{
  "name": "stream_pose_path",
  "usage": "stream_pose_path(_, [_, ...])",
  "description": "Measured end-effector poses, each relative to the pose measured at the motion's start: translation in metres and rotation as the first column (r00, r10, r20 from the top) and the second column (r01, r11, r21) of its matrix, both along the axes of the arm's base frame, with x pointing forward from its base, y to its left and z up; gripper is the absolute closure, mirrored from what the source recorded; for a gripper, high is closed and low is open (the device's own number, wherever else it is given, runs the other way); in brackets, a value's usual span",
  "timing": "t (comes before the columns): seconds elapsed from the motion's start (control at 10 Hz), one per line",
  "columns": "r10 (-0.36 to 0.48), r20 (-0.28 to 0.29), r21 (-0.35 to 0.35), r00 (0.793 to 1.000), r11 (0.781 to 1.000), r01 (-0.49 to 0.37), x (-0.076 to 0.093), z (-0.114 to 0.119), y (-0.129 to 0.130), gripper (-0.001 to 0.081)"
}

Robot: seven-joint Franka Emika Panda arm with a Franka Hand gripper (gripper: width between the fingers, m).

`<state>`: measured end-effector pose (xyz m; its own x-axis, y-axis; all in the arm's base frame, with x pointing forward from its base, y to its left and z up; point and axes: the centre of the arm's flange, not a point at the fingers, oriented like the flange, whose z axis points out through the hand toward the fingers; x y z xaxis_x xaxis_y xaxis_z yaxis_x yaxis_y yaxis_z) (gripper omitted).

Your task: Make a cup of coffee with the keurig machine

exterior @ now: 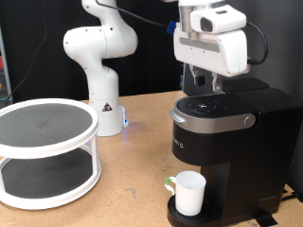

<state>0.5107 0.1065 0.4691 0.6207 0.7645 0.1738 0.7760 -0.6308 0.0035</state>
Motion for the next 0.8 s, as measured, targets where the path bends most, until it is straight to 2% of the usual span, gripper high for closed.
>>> stream_pose_path(0.1, [0.007, 0.009, -0.001, 1.0, 1.0, -0.007, 0.0, -0.005, 0.0, 0.0381])
stream_pose_path(0.2, [0.007, 0.027, -0.001, 1.0, 1.0, -0.007, -0.001, -0.011, -0.001, 0.0518])
stream_pose_path(0.3, [0.006, 0.047, -0.001, 0.999, 1.0, -0.006, -0.002, -0.017, -0.001, 0.0518])
stream_pose_path(0.4, [0.008, 0.063, -0.002, 0.998, 1.0, -0.008, -0.003, -0.024, 0.0, 0.0708])
stream_pose_path(0.5, [0.013, 0.072, -0.004, 0.997, 1.0, -0.013, -0.005, -0.029, 0.0, 0.0776])
stream_pose_path(0.8, [0.013, 0.088, -0.006, 0.996, 1.0, -0.012, -0.009, -0.042, 0.0, 0.0797])
